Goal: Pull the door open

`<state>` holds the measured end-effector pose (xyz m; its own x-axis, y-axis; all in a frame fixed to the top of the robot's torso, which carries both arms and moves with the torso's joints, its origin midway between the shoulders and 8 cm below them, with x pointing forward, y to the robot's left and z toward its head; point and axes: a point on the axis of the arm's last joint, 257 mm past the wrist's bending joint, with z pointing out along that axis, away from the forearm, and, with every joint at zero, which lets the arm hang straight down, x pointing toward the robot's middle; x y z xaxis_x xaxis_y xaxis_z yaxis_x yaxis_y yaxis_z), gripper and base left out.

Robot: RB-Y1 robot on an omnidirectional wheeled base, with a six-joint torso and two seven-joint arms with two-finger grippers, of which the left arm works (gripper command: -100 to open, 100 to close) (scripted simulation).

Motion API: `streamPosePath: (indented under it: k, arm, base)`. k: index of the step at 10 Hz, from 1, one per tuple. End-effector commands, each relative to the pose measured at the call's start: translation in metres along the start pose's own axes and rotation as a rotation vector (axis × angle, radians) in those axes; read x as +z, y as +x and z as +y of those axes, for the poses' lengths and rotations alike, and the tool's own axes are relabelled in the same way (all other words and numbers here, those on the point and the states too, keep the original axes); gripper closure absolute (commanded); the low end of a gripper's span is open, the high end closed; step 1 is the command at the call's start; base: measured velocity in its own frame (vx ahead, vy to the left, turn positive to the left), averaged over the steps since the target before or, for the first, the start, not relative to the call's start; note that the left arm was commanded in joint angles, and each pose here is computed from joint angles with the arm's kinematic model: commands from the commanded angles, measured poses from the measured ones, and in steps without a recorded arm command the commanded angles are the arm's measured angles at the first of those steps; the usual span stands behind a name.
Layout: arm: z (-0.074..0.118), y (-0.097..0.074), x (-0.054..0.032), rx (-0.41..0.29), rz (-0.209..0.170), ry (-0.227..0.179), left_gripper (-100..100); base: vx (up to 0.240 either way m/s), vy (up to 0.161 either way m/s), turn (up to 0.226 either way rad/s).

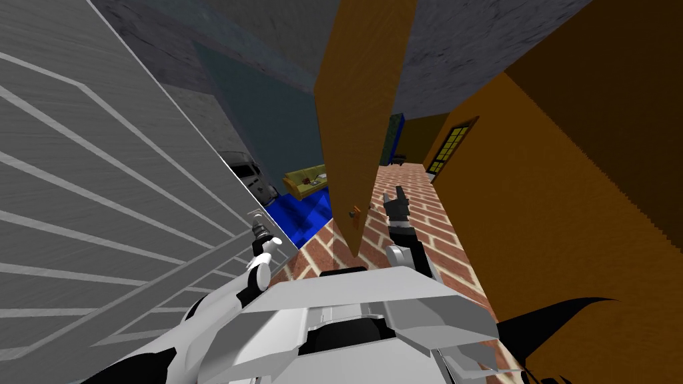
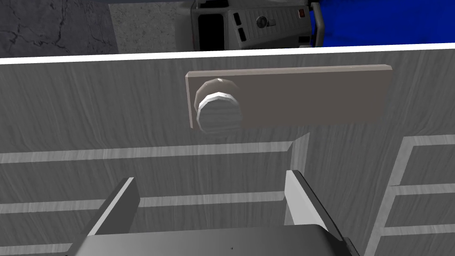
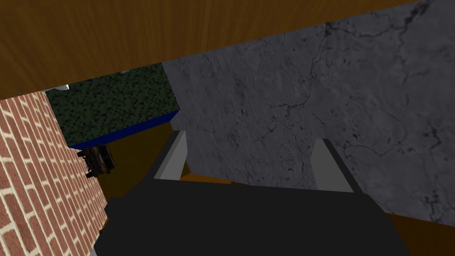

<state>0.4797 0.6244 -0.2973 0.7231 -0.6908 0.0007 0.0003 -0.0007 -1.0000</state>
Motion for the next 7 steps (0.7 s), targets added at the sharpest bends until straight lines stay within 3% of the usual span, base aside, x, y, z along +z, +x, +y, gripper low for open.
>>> streamPosePath:
  k: [1, 3, 7]
  arm:
    - [0.0, 0.0, 0.0, 0.0, 0.0, 0.0, -100]
    - [-0.0001, -0.0021, -0.0001, 0.0, -0.004, 0.001, -100]
    - [-0.0008, -0.0078, -0.0003, -0.001, -0.014, 0.007, -100]
  base:
    - [-0.054, -0.064, 0.012]
    - [0.08, 0.094, -0.021]
    - [0.155, 0.164, -0.032]
